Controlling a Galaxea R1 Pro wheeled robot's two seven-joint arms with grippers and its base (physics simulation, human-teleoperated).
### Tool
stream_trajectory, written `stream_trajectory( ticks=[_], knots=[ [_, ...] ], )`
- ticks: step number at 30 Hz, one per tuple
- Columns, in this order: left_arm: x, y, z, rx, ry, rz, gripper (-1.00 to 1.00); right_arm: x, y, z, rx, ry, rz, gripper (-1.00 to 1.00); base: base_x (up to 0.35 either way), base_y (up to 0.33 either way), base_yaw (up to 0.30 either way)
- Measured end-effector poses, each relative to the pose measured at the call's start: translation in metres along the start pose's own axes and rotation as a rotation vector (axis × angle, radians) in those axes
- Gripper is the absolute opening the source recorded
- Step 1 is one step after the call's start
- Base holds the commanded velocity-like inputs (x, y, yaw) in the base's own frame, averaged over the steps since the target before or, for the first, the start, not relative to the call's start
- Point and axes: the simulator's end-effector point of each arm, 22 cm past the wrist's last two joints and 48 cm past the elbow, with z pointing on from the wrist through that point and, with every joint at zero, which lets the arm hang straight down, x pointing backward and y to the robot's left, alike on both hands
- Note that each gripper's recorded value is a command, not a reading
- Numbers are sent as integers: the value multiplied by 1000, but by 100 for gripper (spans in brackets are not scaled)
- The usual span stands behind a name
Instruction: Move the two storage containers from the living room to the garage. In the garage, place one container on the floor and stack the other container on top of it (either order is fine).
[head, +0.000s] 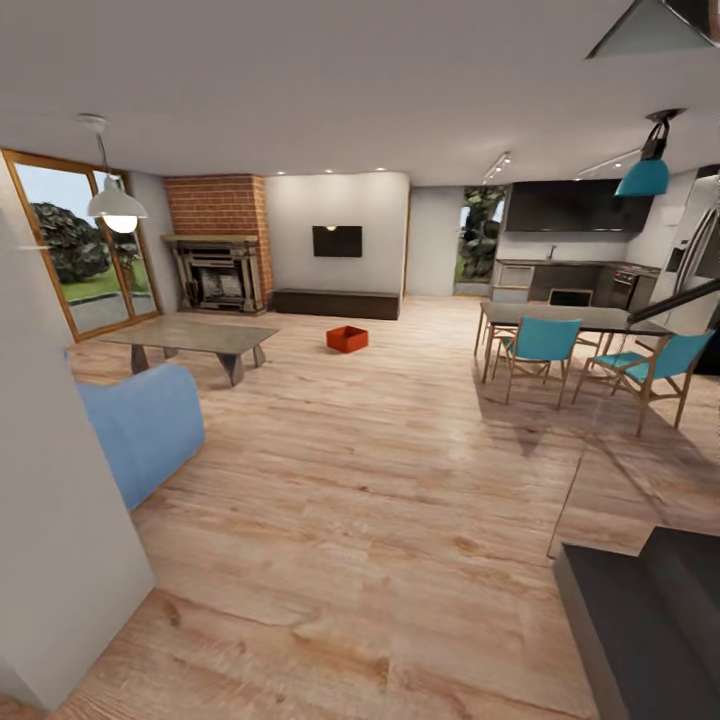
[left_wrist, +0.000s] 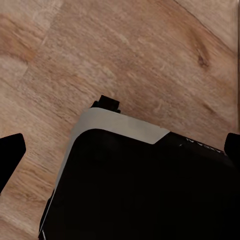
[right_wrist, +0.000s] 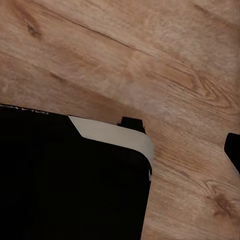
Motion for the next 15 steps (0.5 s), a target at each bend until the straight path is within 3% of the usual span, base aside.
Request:
stream_trajectory(
  ticks=[15],
  knots=[
    [0,0,0,1,1,2,100,1,-4,0,3,4,-14,100,319,0,-3]
  ],
)
